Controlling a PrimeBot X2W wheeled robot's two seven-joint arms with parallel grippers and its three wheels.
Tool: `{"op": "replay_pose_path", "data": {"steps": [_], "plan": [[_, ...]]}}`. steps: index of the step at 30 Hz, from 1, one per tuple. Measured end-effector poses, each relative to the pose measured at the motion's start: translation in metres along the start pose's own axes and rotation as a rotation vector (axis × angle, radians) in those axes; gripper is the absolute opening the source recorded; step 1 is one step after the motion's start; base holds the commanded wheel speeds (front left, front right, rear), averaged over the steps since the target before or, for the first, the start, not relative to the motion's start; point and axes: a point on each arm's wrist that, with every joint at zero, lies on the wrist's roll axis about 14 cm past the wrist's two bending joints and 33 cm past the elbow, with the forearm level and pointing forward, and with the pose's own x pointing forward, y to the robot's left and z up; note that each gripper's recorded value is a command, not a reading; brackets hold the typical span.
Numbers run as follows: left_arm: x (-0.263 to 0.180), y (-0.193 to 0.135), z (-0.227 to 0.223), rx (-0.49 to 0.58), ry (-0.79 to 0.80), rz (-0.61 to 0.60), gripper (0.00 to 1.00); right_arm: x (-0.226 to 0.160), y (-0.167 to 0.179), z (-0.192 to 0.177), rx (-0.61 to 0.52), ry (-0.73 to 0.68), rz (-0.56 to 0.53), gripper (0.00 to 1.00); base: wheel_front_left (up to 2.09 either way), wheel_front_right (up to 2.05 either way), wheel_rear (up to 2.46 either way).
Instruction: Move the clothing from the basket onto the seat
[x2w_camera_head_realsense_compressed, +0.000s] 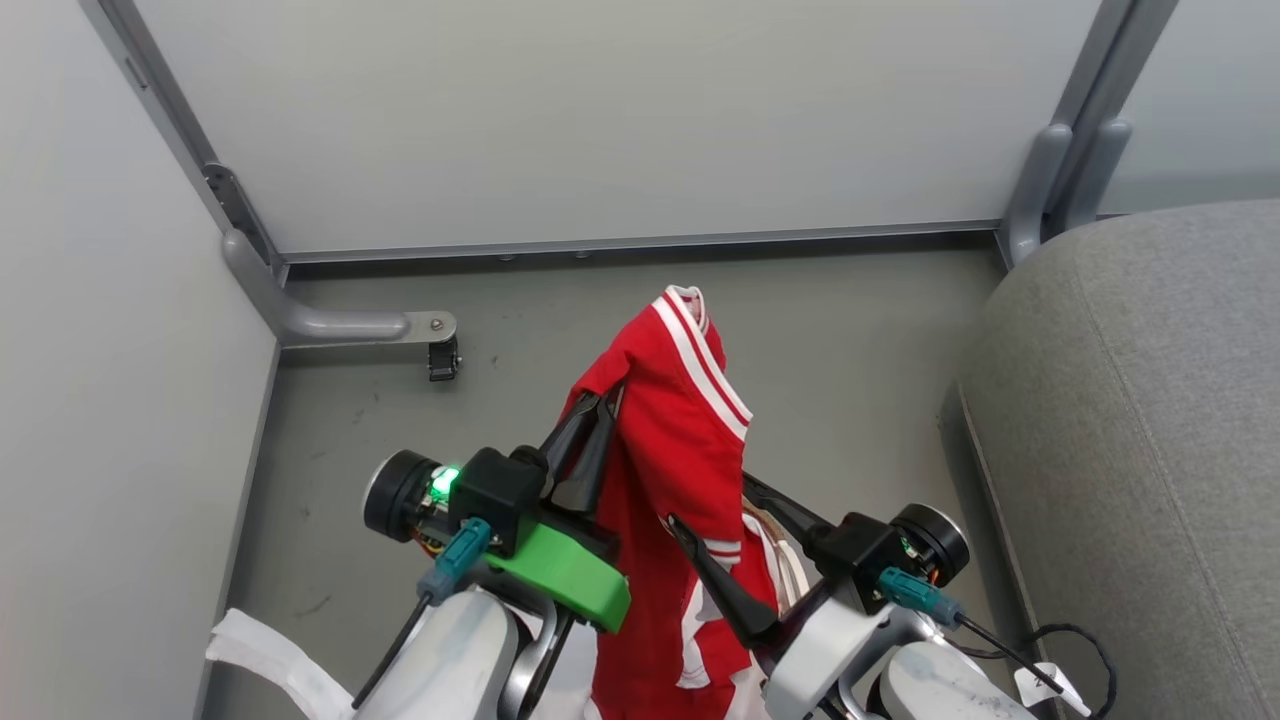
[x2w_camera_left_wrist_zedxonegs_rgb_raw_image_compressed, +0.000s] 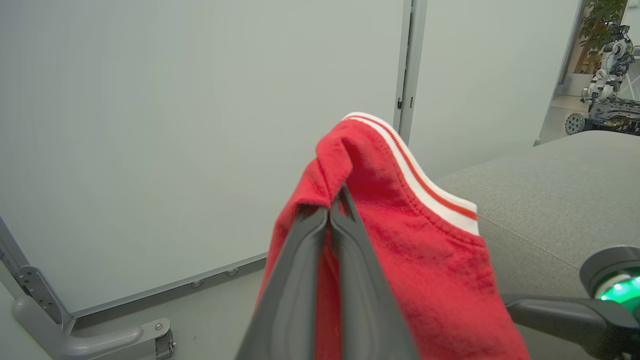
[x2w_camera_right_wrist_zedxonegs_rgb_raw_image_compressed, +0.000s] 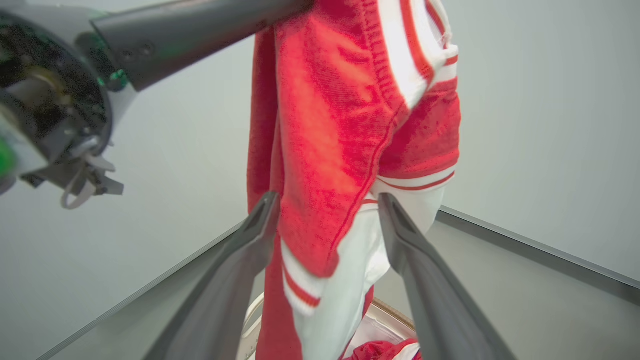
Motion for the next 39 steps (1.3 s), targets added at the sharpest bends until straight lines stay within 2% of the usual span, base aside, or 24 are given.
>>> {"op": "replay_pose_path", "data": {"steps": [8, 9, 10, 11, 13, 14, 18, 19, 20, 21, 22, 30, 39], "plan": [[-0.010, -0.010, -0.001, -0.019, 0.009, -0.020, 0.00, 0.016, 0.013, -0.004, 0.005, 0.014, 0.046, 1.00, 0.00, 0.00, 0.00], [-0.011, -0.011, -0.001, -0.021, 0.009, -0.021, 0.00, 0.018, 0.013, -0.004, 0.007, 0.014, 0.047, 0.97, 0.00, 0.00, 0.00], [-0.011, -0.013, 0.000, -0.025, 0.007, -0.025, 0.00, 0.019, 0.014, -0.004, 0.007, 0.014, 0.049, 0.89, 0.00, 0.00, 0.00], [-0.012, -0.014, 0.000, -0.026, 0.007, -0.027, 0.00, 0.020, 0.015, -0.003, 0.007, 0.013, 0.051, 0.60, 0.00, 0.00, 0.00], [-0.014, -0.016, 0.001, -0.030, 0.006, -0.029, 0.00, 0.021, 0.018, -0.005, 0.008, 0.020, 0.059, 0.16, 0.00, 0.00, 0.00], [-0.014, -0.017, 0.001, -0.028, 0.006, -0.030, 0.00, 0.021, 0.019, -0.006, 0.008, 0.022, 0.061, 0.00, 0.00, 0.00, 0.00], [-0.014, -0.017, 0.002, -0.023, 0.004, -0.024, 0.00, 0.021, 0.016, -0.002, 0.015, 0.010, 0.049, 0.00, 0.00, 0.00, 0.00], [-0.014, -0.016, 0.002, -0.021, 0.005, -0.022, 0.04, 0.020, 0.014, 0.000, 0.017, 0.005, 0.039, 0.00, 0.00, 0.00, 0.00], [-0.013, -0.016, 0.002, -0.018, 0.004, -0.023, 0.46, 0.019, 0.011, 0.000, 0.019, 0.003, 0.030, 0.00, 0.00, 0.00, 0.00], [-0.012, -0.016, 0.002, -0.014, 0.003, -0.020, 0.76, 0.017, 0.009, 0.001, 0.022, 0.000, 0.018, 0.00, 0.00, 0.00, 0.00], [-0.011, -0.017, 0.002, -0.012, 0.003, -0.022, 1.00, 0.015, 0.006, 0.001, 0.025, -0.003, 0.006, 0.00, 0.00, 0.00, 0.00], [0.000, -0.031, -0.007, -0.009, 0.018, -0.071, 1.00, -0.008, -0.021, 0.016, 0.037, -0.057, -0.111, 0.00, 0.00, 0.00, 0.00], [0.015, -0.068, -0.030, -0.052, 0.069, -0.190, 1.00, -0.058, -0.067, 0.018, 0.038, -0.069, -0.319, 0.00, 0.00, 0.00, 0.00]]}}
